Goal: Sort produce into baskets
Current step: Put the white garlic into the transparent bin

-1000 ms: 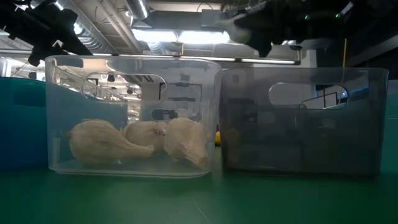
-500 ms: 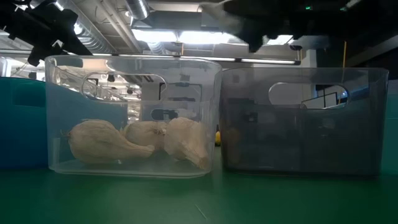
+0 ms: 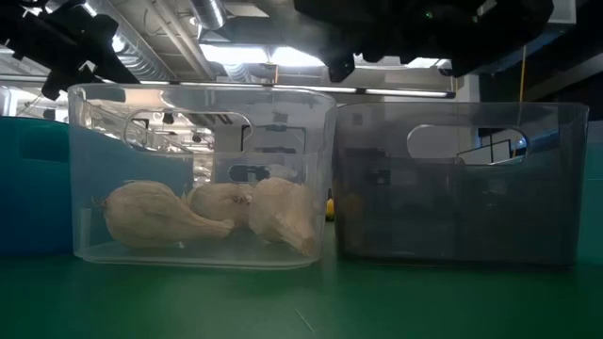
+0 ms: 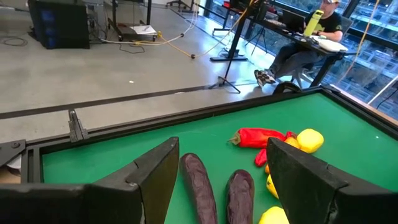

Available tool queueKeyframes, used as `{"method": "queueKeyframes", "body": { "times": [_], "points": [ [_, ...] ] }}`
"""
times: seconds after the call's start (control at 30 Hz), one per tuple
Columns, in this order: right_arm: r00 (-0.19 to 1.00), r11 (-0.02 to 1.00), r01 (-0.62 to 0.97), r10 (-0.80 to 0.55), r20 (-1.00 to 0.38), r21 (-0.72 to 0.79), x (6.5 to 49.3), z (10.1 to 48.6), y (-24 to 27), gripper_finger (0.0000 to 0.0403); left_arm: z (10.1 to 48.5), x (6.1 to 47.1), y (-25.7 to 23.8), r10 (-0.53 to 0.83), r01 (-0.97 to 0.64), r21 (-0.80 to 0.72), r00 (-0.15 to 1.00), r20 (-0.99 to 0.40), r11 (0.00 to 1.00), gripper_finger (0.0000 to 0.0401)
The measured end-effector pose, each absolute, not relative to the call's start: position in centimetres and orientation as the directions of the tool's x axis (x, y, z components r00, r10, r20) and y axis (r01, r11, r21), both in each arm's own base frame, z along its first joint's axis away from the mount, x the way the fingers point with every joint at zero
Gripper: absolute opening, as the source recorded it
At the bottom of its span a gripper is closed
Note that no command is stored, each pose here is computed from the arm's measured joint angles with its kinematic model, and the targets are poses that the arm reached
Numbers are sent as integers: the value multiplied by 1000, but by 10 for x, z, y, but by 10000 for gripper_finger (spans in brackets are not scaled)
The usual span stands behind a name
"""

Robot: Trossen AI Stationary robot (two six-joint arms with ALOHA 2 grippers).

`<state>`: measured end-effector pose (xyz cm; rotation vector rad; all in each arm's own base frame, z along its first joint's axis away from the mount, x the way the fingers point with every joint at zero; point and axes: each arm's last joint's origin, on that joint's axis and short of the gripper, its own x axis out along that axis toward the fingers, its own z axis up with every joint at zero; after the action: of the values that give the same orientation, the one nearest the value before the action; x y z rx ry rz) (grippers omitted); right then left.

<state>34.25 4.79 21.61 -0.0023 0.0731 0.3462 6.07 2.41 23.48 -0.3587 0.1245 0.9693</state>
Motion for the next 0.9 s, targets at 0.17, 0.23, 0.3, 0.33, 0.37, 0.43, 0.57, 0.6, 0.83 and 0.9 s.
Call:
{"method": "queueKeyframes", "body": {
  "times": [0.17,0.23,0.3,0.33,0.37,0.43,0.57,0.6,0.83,0.9],
  "points": [
    [921,927,-376,374,-107,5,342,213,49,227,235,61,24,783,-824,-242,564,-262,513,237],
    [919,930,-367,363,-154,5,341,208,48,227,235,61,24,783,-824,-243,564,-262,513,237],
    [926,940,-342,337,-170,2,341,206,47,227,235,61,24,783,-823,-243,565,-262,513,237],
    [932,945,-328,323,-164,-2,341,207,46,227,235,61,24,783,-824,-242,564,-262,513,237],
    [938,950,-311,306,-161,-7,342,207,46,227,235,61,24,783,-824,-242,565,-262,513,237],
    [950,961,-273,264,-166,-33,343,204,45,227,235,61,24,783,-823,-243,565,-262,513,237],
    [949,960,-278,268,-164,-42,351,192,46,227,235,61,24,783,-824,-242,564,-262,513,237],
    [944,955,-295,285,-165,-39,353,188,47,227,235,61,24,783,-823,-242,565,-262,513,237],
    [920,934,-358,350,-177,-16,377,177,51,227,235,61,24,783,-823,-242,565,-262,513,237],
    [910,929,-371,362,-204,-6,378,173,52,227,235,61,24,783,-824,-242,564,-262,513,237]
  ]
}}
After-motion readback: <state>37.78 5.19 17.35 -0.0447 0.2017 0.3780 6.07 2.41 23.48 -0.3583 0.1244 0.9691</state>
